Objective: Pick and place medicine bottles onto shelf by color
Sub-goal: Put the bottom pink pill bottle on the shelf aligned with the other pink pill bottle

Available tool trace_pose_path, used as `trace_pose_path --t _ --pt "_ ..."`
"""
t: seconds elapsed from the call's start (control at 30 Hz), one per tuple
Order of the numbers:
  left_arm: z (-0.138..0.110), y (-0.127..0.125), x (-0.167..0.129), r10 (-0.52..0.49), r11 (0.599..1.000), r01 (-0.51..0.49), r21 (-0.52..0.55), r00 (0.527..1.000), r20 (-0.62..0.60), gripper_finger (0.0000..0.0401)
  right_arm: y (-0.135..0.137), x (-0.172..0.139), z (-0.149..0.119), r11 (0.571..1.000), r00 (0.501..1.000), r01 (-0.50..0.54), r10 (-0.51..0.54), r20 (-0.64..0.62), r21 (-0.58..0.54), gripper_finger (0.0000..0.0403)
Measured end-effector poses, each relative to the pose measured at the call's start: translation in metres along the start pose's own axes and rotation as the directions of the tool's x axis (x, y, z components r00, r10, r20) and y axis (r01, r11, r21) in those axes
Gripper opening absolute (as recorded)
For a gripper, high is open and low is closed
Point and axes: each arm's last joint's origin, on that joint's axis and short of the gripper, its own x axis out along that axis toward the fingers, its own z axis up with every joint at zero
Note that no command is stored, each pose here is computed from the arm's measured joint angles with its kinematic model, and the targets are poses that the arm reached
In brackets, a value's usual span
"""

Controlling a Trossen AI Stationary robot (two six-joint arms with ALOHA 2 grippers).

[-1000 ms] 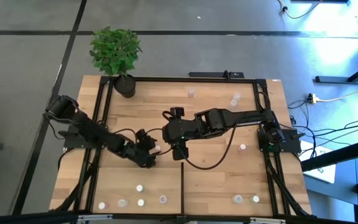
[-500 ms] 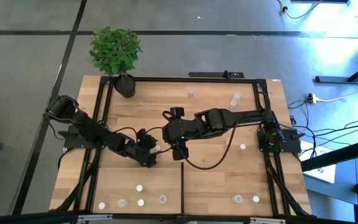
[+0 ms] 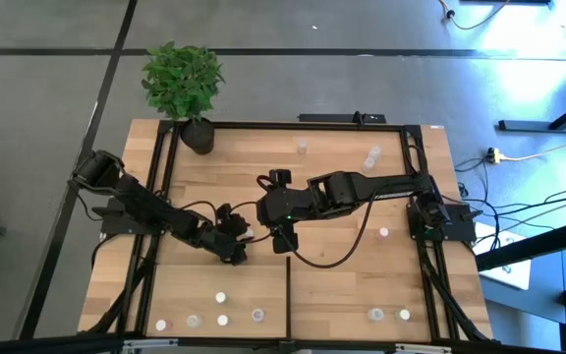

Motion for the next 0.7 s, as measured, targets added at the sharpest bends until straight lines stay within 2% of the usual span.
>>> trace_pose_path --t 0.4,0.7 --pt "0.0002 0.0 -0.0001 0.0 1.0 0.0 0.0 1.0 0.001 0.0111 0.0 0.0 0.0 1.0 1.0 0.0 0.0 0.0 0.0 0.0239" --pt "0.0001 -0.0012 -0.0024 -0.008 1.0 0.008 0.003 1.0 0.003 0.0102 0.0001 0.0 0.0 1.0 1.0 0.0 0.0 0.0 0.001 0.0239"
